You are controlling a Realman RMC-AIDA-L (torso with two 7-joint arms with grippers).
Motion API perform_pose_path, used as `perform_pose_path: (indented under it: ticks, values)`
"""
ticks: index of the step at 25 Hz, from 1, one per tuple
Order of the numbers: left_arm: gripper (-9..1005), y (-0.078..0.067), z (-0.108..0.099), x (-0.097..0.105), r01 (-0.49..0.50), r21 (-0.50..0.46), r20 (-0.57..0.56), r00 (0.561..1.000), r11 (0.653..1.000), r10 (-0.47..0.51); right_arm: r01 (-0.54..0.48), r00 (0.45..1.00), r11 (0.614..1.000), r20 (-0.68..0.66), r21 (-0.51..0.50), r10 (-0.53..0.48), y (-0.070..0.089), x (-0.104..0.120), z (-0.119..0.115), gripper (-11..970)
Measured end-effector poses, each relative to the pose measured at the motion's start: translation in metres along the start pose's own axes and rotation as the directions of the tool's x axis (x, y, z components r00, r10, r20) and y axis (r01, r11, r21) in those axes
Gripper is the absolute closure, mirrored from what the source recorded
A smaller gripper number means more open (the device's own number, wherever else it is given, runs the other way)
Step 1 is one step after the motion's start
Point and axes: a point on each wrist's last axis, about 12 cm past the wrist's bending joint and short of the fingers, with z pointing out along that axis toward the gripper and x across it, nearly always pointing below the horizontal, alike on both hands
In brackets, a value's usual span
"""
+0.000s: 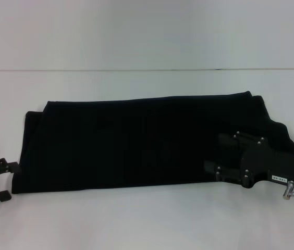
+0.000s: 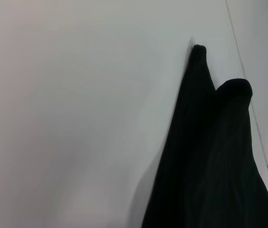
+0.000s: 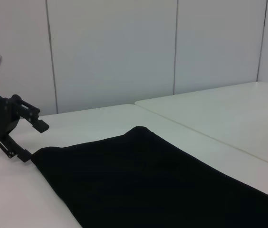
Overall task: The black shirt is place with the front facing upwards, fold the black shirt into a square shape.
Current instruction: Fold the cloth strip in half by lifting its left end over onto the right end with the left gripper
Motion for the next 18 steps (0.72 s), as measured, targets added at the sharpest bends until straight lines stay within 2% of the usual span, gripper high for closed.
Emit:
perform_pose_path:
  ticks: [8, 18]
  values:
    - [134, -0.001, 0.011, -0.001, 0.028, -0.018, -0.003, 1.0, 0.999, -0.028, -0.003, 1.0, 1.0, 0.001, -0.003, 0.003, 0.001, 0.0, 0.001, 132]
    - [165, -0.027, 0.038, -0.009, -0.04, -0.013, -0.039, 0.998, 0.999, 0.04, -0.004, 1.0, 1.0, 0.006, -0.013, 0.004, 0.001, -0.002, 0.004, 132]
